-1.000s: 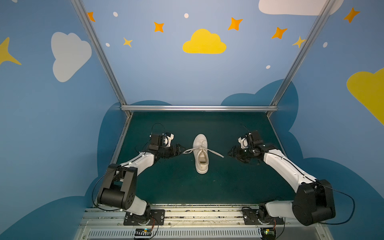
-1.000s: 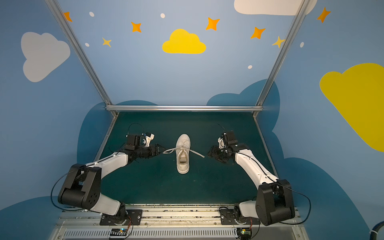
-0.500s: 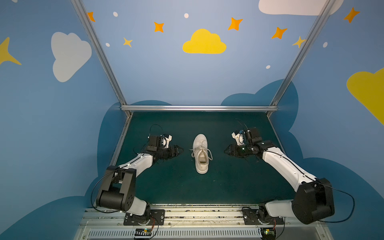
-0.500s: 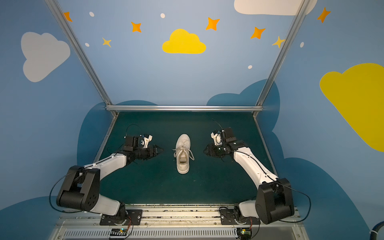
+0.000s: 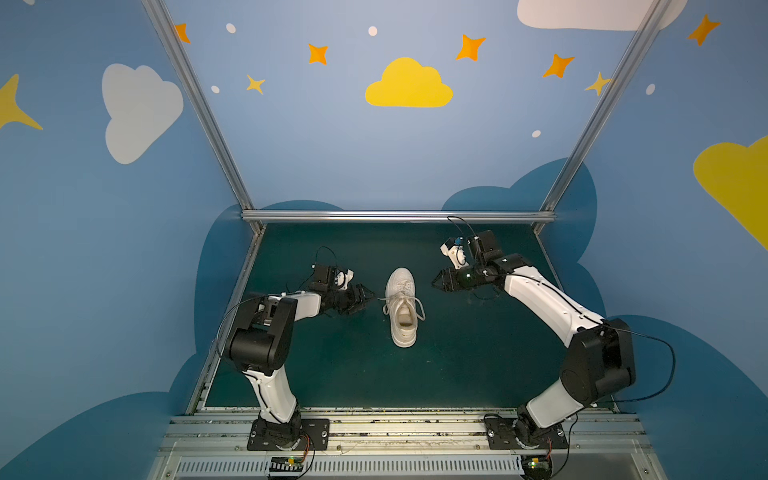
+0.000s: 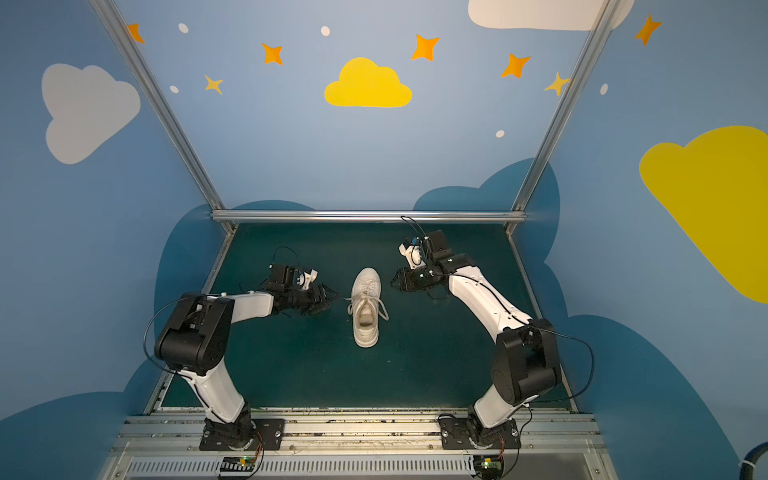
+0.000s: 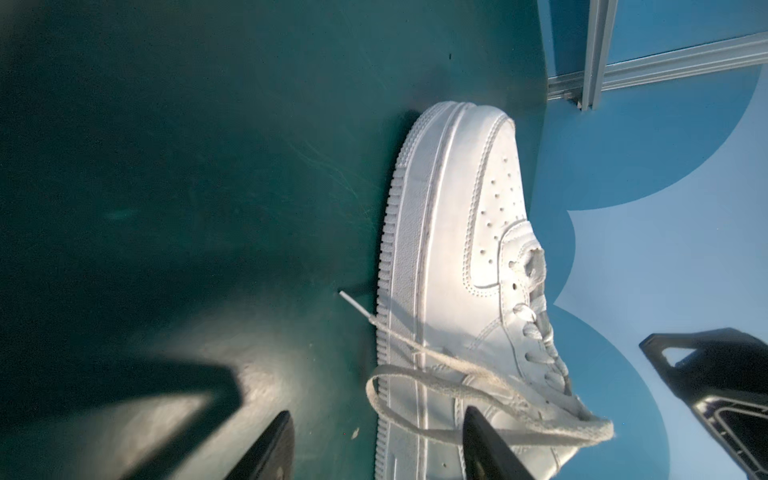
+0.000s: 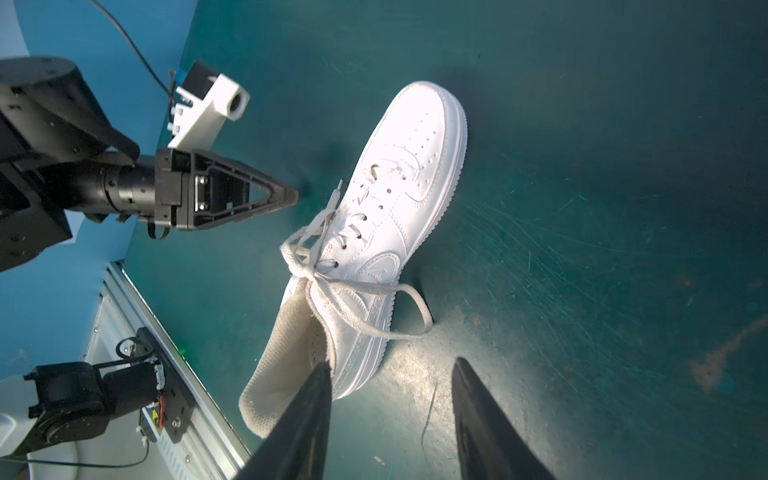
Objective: Tie the shoes
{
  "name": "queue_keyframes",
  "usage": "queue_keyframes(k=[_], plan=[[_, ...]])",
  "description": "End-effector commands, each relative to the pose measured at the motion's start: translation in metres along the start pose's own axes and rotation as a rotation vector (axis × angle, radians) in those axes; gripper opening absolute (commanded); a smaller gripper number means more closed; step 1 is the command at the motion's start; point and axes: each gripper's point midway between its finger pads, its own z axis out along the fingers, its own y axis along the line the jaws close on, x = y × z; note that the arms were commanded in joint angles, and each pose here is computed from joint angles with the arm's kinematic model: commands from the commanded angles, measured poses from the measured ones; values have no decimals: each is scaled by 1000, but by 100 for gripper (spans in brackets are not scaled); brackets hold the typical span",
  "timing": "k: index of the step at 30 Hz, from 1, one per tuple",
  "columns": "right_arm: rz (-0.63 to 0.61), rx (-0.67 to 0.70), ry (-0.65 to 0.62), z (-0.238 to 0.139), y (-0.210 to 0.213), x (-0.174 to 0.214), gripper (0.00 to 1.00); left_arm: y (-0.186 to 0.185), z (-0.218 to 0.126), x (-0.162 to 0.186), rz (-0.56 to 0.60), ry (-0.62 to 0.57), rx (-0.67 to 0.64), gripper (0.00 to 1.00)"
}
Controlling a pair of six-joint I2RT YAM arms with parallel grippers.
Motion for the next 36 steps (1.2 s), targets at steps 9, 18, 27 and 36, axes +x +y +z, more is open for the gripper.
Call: queue_keyframes(k=[9,18,27,36], plan=[[-158,-56,36,17,27,-20,47,-10,33,-11,-59,4,75,49],[-361,-131,74,36,53,-25,47,-10,42,-16,-80,-14,109,32],[-446,-140,191,61,66,-19,47,-14,45,-15,-61,-11,122,12],[-365,-23,374,88,63,-17,42,-22,41,-18,-40,-29,143,3]])
